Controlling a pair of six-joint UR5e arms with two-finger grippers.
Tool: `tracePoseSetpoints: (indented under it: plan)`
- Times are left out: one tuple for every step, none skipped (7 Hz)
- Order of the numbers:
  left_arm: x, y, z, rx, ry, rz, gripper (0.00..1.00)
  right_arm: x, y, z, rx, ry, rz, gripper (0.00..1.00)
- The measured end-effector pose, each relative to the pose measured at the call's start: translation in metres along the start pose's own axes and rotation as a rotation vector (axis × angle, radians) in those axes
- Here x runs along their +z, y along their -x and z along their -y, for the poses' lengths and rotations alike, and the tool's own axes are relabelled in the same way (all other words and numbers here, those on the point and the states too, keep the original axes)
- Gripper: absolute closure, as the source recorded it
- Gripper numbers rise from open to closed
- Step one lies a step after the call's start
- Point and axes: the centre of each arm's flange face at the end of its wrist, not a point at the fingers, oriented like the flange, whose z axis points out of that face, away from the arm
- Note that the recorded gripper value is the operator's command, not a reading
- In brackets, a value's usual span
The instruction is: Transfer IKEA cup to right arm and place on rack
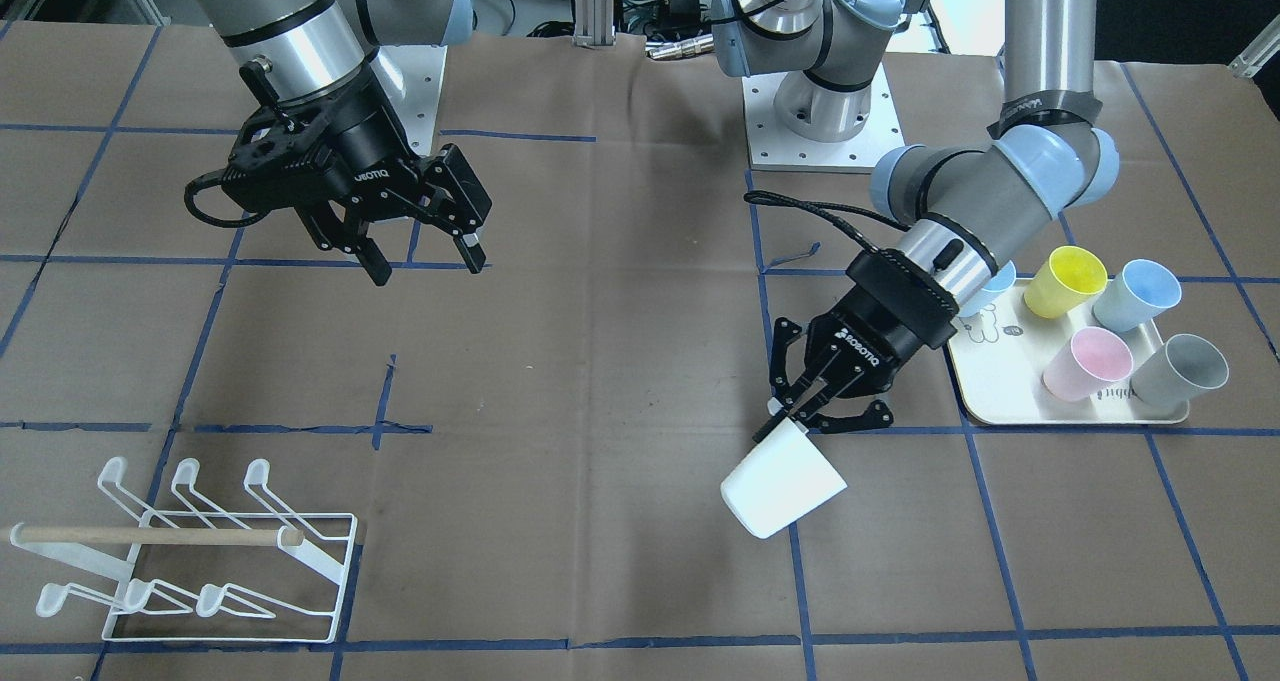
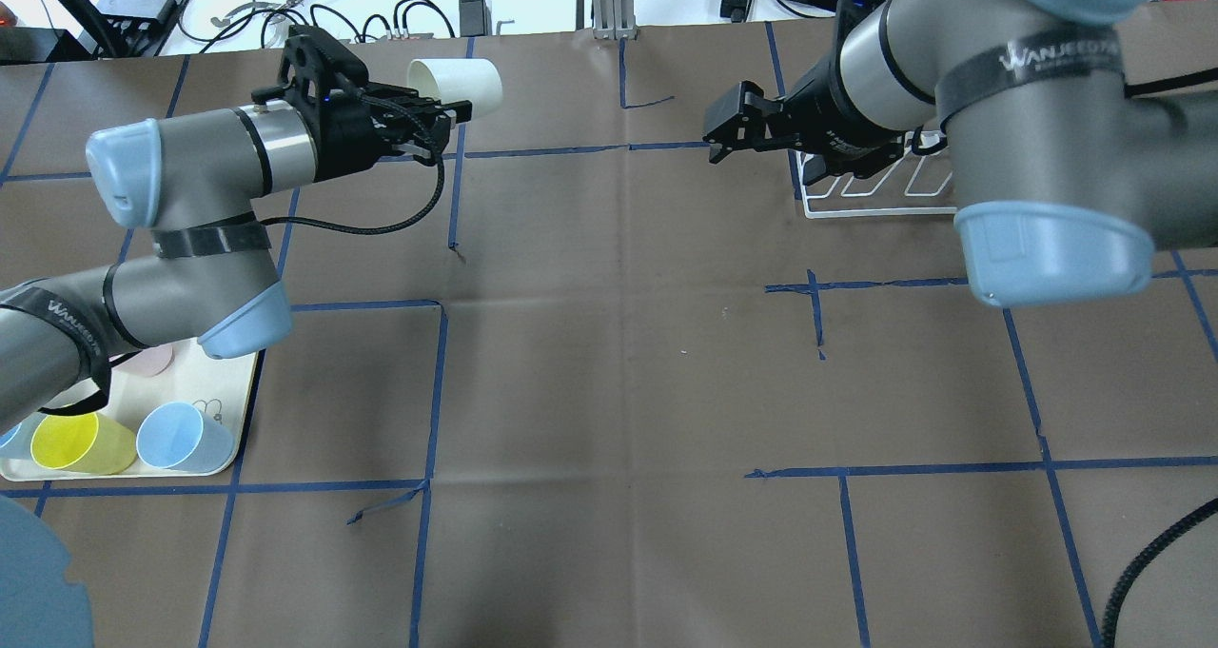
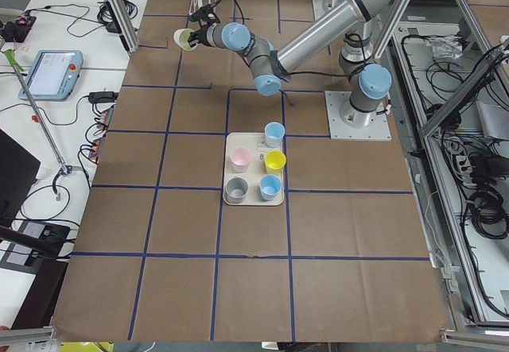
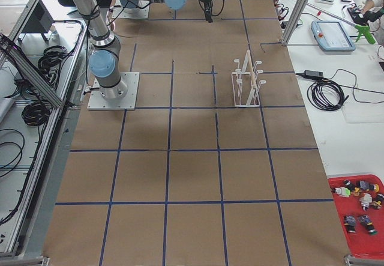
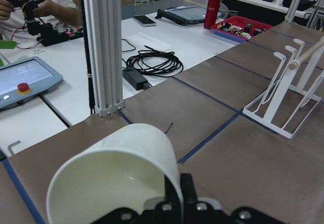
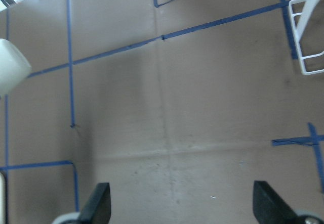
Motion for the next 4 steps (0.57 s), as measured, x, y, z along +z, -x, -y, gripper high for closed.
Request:
tracePoseSetpoints:
  plan:
    - [0.008, -0.019, 0.002, -0.049, -0.025, -0.009, 1.0, 0.01, 0.001, -0.01, 0.113, -0.039, 0.105, 0.01]
    - [0.01, -0.034, -0.004, -0.096, -0.04, -0.01, 1.0, 0.013, 0.004, -0.017, 0.237, -0.058, 0.193, 0.01]
    - [0.009, -0.048, -0.016, -0.137, -0.053, -0.005, 1.0, 0.014, 0.008, -0.02, 0.367, -0.064, 0.269, 0.01]
    - [0.006, -0.058, -0.025, -0.182, -0.069, -0.001, 1.0, 0.019, 0.008, -0.023, 0.487, -0.08, 0.344, 0.01]
